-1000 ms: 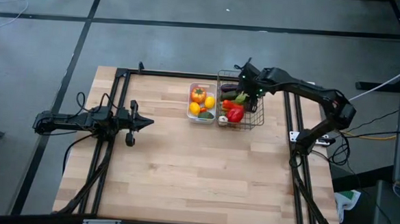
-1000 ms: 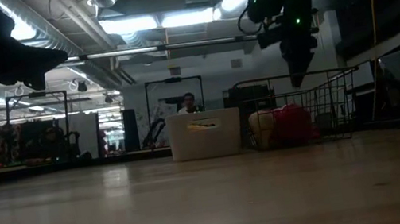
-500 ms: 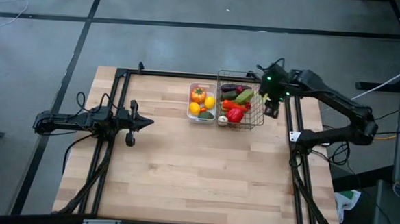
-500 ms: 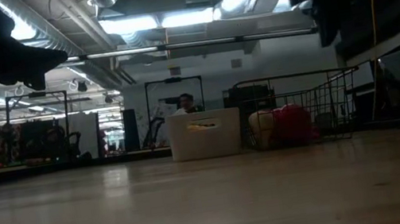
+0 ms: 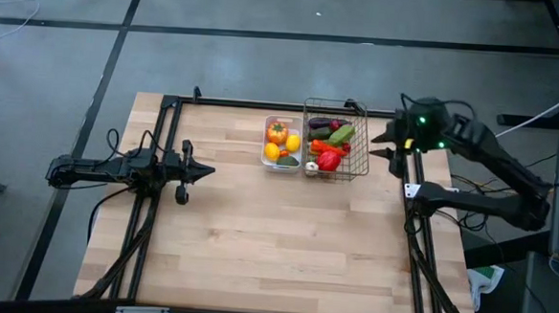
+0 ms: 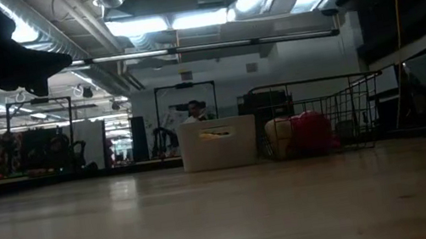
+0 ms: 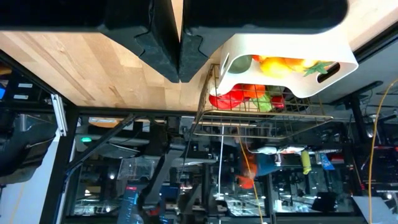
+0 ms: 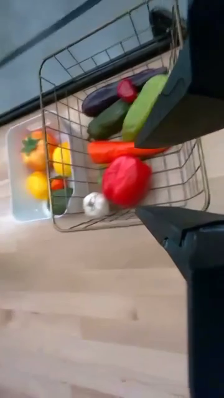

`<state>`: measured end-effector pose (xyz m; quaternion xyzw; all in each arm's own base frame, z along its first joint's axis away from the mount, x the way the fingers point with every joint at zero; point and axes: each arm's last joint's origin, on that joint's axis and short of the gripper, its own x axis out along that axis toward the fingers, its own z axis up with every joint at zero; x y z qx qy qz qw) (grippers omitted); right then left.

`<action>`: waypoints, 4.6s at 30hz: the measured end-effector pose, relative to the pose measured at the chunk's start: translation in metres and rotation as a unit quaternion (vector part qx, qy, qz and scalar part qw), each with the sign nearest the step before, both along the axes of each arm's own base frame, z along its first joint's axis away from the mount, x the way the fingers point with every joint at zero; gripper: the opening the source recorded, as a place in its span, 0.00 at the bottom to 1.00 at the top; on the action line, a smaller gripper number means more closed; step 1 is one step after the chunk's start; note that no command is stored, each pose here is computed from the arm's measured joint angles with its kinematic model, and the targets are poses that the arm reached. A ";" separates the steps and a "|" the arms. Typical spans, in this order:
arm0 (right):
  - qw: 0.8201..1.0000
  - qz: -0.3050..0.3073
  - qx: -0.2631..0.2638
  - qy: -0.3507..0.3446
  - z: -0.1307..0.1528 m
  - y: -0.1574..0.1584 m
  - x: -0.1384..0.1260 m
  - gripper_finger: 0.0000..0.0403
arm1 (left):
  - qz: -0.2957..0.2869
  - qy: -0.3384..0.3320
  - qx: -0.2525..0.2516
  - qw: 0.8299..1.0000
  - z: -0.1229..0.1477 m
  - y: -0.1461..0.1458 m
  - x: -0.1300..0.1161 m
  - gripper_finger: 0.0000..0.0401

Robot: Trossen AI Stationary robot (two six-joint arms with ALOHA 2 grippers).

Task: Sort produce into baskets
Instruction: Return to Home Position

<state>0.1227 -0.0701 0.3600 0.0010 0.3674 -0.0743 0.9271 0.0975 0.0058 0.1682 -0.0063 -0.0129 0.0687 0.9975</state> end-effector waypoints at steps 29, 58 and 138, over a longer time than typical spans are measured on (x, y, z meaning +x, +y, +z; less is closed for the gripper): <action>0.980 -0.052 0.052 -0.185 -0.165 0.017 -0.022 0.01 | 0.000 0.000 0.000 1.000 0.000 0.000 0.000 0.01; 0.954 -0.040 0.002 -0.296 -0.180 0.030 -0.042 0.01 | 0.000 0.000 0.000 1.000 0.000 0.000 0.000 0.01; 0.921 0.046 -0.003 -0.387 -0.187 0.031 -0.036 0.01 | 0.000 -0.001 0.000 1.000 0.000 0.000 0.000 0.01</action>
